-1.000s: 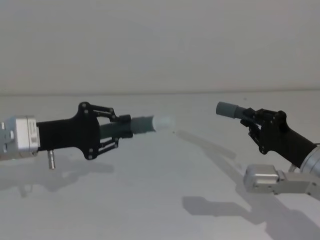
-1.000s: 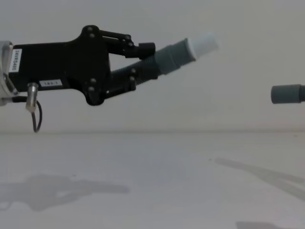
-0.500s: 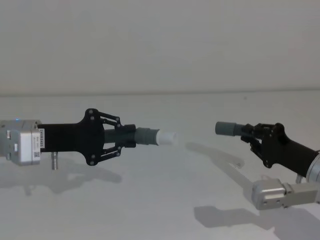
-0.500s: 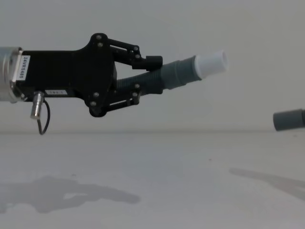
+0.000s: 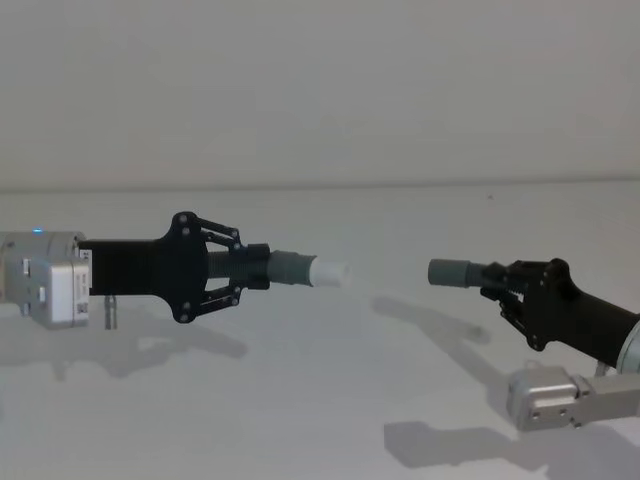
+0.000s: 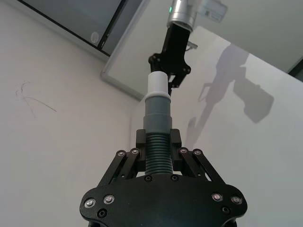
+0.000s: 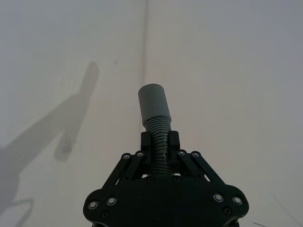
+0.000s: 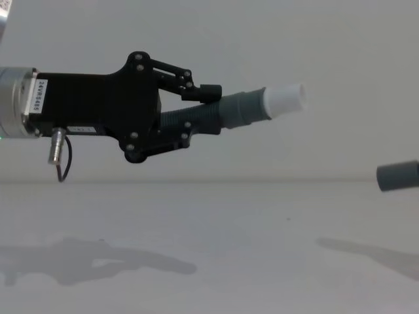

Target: Use both hands to pick up one end of the pipe from the table, align the ends, and insert them.

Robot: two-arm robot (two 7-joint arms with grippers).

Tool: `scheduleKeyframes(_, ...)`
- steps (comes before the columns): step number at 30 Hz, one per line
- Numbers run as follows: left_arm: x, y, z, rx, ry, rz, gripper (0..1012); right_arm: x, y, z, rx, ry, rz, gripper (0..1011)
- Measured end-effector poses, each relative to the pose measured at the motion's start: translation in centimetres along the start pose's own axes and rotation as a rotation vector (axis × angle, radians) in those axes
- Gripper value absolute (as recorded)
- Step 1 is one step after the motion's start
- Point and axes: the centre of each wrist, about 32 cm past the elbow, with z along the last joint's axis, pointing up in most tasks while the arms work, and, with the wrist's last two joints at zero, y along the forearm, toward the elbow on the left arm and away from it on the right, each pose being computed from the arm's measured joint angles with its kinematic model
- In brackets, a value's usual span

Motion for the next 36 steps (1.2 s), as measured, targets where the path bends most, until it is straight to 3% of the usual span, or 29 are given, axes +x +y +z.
scheduleKeyframes(9, 0.18, 0.05, -0.24, 0.006, -0.013, -0.005, 262, 1.8, -0.3, 1.8, 0.031, 0.06, -0.06, 194)
scheduleKeyframes(19, 0.26, 0.09, -0.37, 0.009, -0.019, -0.007, 262, 3.7, -0.5, 4.0, 0.117, 0.095, -0.072, 194)
scheduleKeyframes(36, 0.29, 0.11, -0.45, 0.011, -0.023, -0.007, 262, 5.4, -2.0, 5.4, 0.223, 0.086, -0.019, 194)
